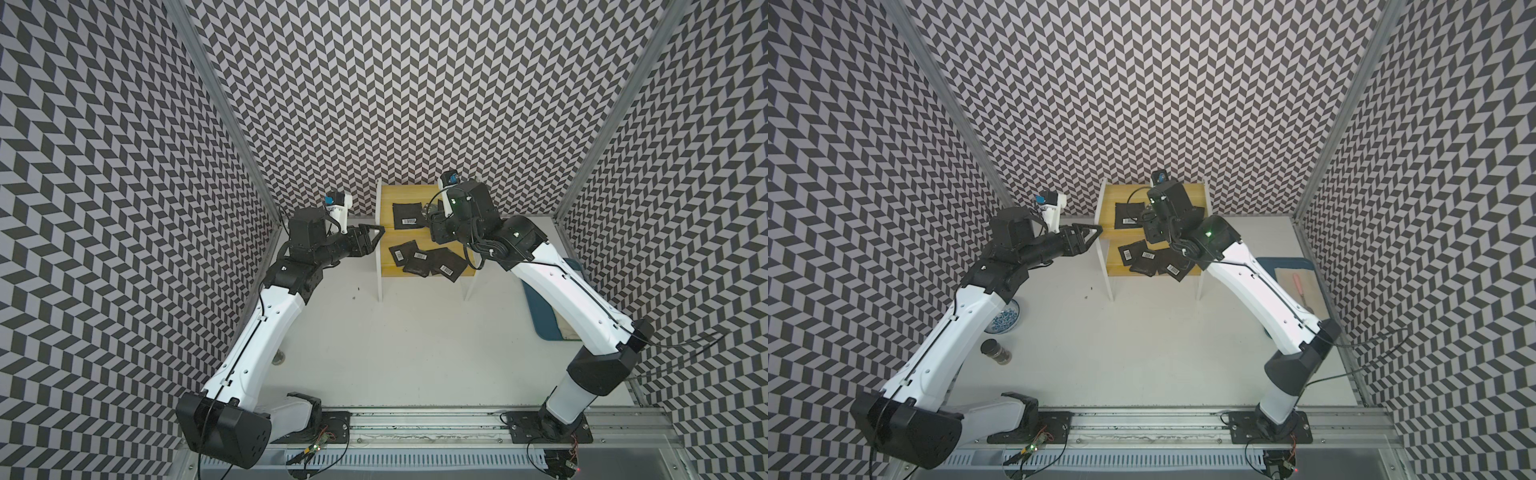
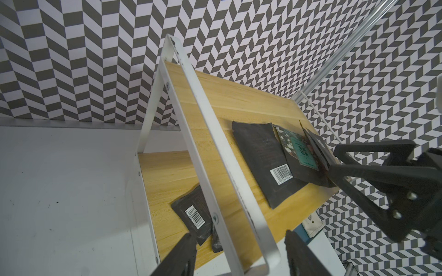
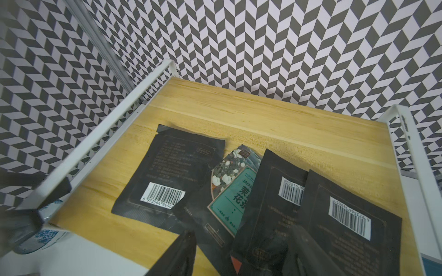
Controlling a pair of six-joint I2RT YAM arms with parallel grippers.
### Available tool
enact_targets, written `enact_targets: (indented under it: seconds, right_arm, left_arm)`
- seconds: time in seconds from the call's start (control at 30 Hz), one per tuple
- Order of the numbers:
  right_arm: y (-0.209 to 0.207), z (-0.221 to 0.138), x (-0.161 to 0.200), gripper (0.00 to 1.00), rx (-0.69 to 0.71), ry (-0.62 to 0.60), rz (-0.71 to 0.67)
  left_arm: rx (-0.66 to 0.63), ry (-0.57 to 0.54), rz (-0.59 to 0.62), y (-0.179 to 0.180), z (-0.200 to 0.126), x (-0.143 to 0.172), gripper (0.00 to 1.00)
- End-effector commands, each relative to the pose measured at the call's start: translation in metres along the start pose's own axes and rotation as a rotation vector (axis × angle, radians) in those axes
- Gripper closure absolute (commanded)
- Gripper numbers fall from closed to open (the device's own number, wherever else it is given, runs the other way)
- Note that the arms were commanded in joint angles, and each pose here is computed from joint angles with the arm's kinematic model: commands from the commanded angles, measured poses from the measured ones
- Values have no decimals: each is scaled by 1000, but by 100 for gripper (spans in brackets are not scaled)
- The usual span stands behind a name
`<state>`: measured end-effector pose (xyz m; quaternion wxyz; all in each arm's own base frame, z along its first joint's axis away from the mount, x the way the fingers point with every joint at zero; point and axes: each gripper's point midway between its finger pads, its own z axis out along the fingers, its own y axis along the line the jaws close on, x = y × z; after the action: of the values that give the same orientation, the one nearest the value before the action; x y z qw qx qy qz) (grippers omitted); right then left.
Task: Remove the tea bags from the shelf
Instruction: Pick up the tea bag from the shelf.
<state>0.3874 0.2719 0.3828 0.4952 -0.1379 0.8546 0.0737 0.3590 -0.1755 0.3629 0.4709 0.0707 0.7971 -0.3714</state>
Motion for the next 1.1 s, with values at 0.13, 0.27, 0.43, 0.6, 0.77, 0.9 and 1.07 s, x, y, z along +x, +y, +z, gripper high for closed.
enact_targets:
  seconds: [0.13,0.27,0.43,0.6,0.77,0.9,1.07]
  right_arm:
    - [-3,4,-7,38,54,-24,-4]
    - [-2,6,-7,47,55,-23,-1]
    - [-1,6,-6,59,50,-21,1]
    - [1,5,-8,71,37,-25,1]
    - [4,4,-10,85,16,-25,1]
    - [6,1,-16,90,5,-39,3]
    - [12,-4,-26,95,-29,-62,9]
  left_arm:
    - [15,-9,22,-4,0,-1,38]
    - [17,-8,20,-4,0,-1,38]
    - [25,-12,23,-6,-2,-1,38]
    - [26,-9,24,-6,-3,1,38]
    - [34,-14,25,-8,-4,-1,38]
    - [38,-7,8,-7,-3,4,38]
    - [40,-17,10,-9,-5,2,38]
